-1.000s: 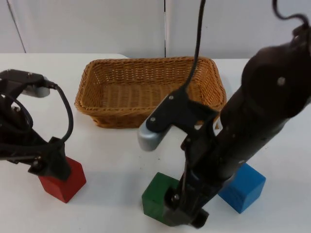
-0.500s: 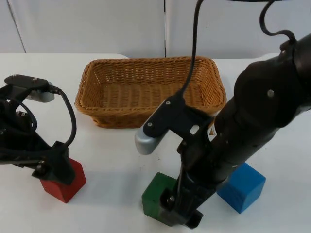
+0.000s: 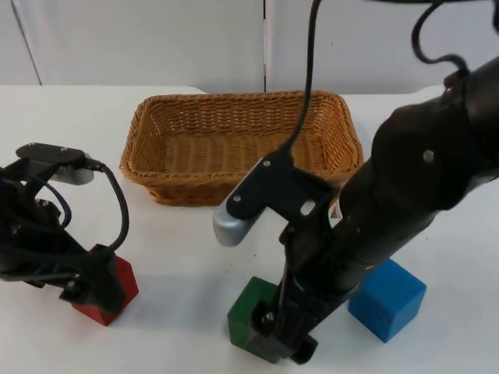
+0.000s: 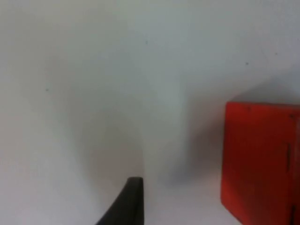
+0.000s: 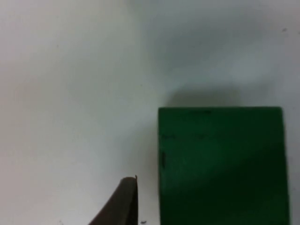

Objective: Pick up one cube with each hand and place exactly two cubes into the same basket, leaving the remaining cube outside.

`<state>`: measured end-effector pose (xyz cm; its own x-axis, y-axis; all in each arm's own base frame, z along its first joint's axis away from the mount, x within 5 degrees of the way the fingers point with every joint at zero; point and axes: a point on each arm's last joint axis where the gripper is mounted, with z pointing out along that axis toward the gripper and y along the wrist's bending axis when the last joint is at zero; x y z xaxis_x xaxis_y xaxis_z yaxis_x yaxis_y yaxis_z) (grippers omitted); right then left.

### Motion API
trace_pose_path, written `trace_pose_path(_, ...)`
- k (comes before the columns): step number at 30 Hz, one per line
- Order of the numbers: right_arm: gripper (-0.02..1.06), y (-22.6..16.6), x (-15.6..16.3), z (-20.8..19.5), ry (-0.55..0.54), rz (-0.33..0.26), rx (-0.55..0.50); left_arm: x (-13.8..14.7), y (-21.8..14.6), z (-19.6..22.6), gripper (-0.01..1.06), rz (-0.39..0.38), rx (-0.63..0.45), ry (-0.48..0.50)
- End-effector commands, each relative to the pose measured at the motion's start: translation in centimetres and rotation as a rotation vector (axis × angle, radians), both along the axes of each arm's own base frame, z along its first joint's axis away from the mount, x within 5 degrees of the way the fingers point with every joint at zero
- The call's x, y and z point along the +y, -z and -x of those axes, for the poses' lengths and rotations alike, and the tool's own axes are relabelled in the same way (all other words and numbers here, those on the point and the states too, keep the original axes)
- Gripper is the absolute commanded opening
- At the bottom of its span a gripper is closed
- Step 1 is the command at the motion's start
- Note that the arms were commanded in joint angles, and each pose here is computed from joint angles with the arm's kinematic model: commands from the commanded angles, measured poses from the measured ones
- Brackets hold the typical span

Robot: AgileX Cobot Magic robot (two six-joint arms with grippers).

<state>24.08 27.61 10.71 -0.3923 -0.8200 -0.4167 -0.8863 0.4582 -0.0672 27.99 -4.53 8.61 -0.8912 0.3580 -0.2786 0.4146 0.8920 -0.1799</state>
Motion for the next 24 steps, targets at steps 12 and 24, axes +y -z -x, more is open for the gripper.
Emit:
trace_pose_path(12,1.04,1.37,0.49,-0.12,-0.004,0.006,0.003,-0.32,-0.12,-0.84,1.05,0.024,-0.081,-0.031)
trace_pose_path(24,0.73,1.4,0.46,-0.07,-0.005,0.011,0.008,-0.33,-0.13,-0.85,1.02,0.024,-0.084,-0.028)
